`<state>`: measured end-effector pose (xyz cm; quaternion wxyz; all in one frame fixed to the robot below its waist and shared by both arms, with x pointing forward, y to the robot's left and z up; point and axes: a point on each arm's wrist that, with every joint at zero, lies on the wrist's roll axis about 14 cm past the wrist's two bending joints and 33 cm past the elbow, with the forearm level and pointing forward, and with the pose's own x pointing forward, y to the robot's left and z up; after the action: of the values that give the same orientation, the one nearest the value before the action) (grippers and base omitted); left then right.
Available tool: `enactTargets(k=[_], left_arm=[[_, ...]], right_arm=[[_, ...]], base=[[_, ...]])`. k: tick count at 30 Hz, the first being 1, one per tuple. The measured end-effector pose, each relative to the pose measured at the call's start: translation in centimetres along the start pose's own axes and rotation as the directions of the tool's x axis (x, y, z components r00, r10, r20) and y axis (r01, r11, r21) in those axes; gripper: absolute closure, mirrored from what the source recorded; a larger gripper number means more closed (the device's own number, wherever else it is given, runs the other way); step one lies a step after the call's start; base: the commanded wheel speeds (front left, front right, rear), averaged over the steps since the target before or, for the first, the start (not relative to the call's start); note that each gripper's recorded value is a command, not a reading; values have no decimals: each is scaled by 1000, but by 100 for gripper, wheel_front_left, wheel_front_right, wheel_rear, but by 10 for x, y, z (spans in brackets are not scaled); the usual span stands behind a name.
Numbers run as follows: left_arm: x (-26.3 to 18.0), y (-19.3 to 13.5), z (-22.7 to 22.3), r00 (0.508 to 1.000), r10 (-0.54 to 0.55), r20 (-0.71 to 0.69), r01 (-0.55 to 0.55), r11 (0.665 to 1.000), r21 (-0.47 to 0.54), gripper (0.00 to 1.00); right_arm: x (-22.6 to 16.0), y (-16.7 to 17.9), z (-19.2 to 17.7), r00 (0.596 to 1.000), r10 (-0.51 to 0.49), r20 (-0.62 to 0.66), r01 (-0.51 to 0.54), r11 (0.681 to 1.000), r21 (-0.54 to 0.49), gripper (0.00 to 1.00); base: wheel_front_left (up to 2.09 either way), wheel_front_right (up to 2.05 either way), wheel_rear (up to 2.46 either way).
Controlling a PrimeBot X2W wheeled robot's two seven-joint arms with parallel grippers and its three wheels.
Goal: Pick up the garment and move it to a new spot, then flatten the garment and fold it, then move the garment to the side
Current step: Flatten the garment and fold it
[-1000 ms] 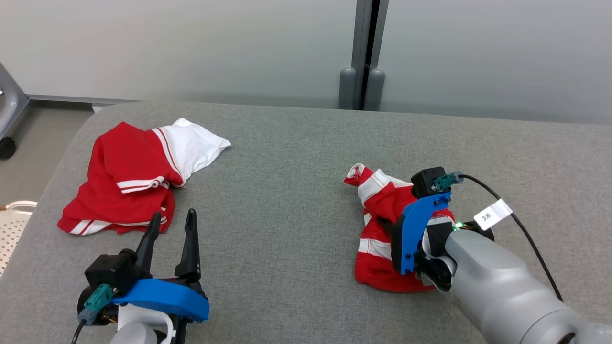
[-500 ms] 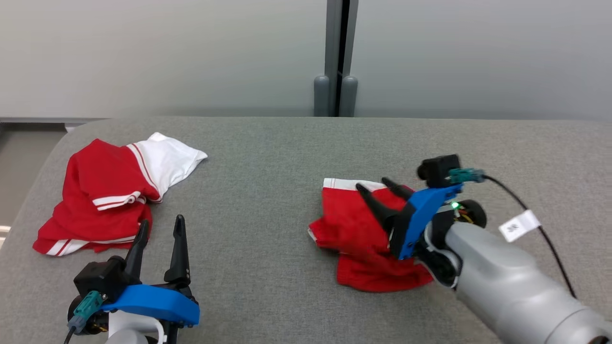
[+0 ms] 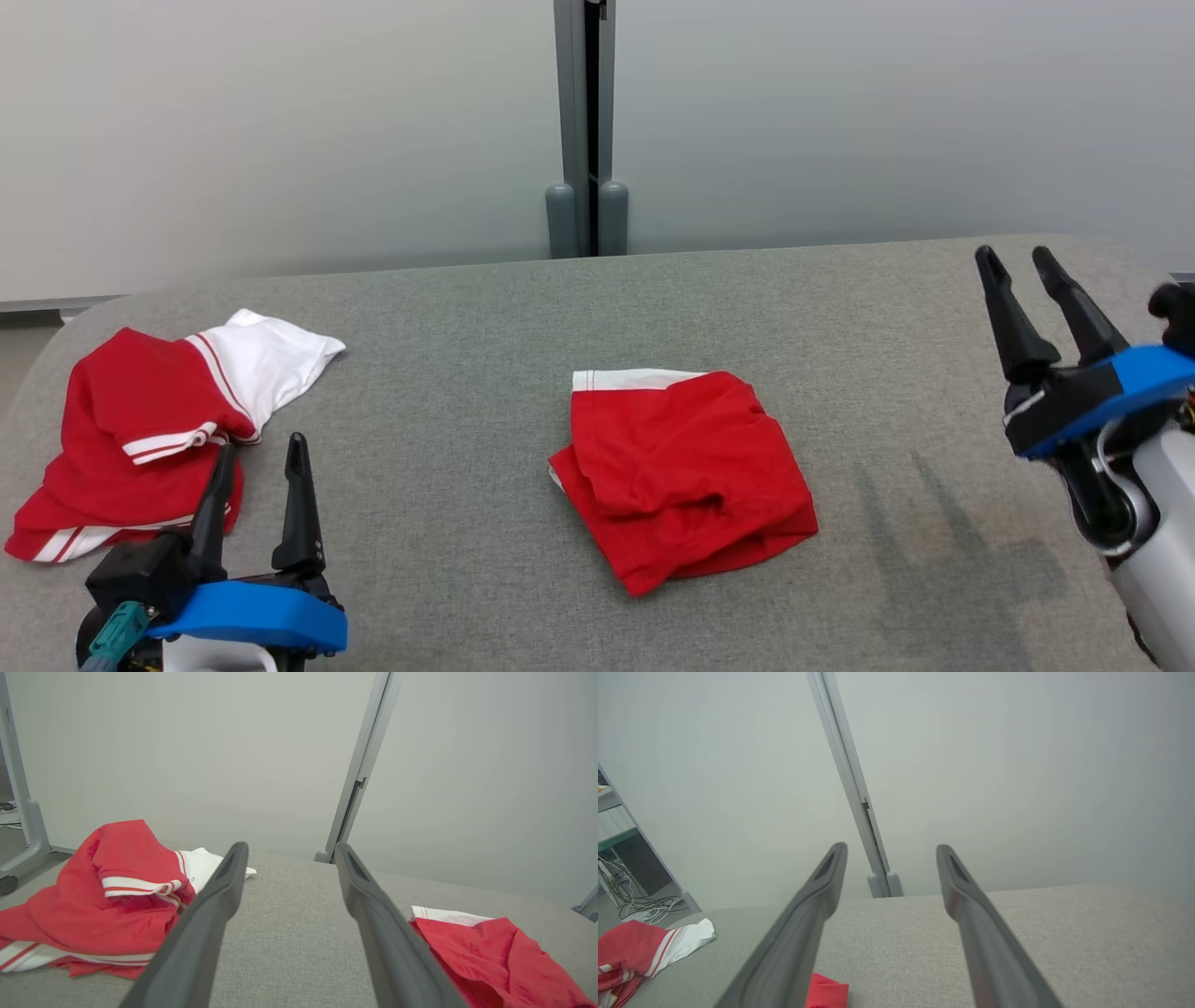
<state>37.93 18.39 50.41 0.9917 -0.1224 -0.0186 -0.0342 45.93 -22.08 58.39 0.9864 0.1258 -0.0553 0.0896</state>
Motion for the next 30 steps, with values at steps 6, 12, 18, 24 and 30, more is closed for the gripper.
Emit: enactTargets(k=[6,12,18,24,30], left_arm=[[2,0,17,998,2,58,-4,999,42,0],[1,-1,22,997,-1,83,-8,995,100,0],[-6,0,10,999,3,51,-9,993,120,0],[-9,3,-3,1000,2,10,-3,990,139,0],[-7,3,-5,1000,-1,4,0,990,142,0]], right_arm=[[-49,3,-25,998,-56,41,56,998,12,0],[-73,17,-45,997,-75,34,76,996,-36,0],[-79,22,-56,996,-88,13,88,995,-47,0],[-78,25,-64,997,-76,-13,75,995,-70,0],[-75,28,-67,998,-63,-27,61,995,-76,0]], base=[[0,0,0],[0,0,0],[0,0,0],[0,0,0],[0,0,0]])
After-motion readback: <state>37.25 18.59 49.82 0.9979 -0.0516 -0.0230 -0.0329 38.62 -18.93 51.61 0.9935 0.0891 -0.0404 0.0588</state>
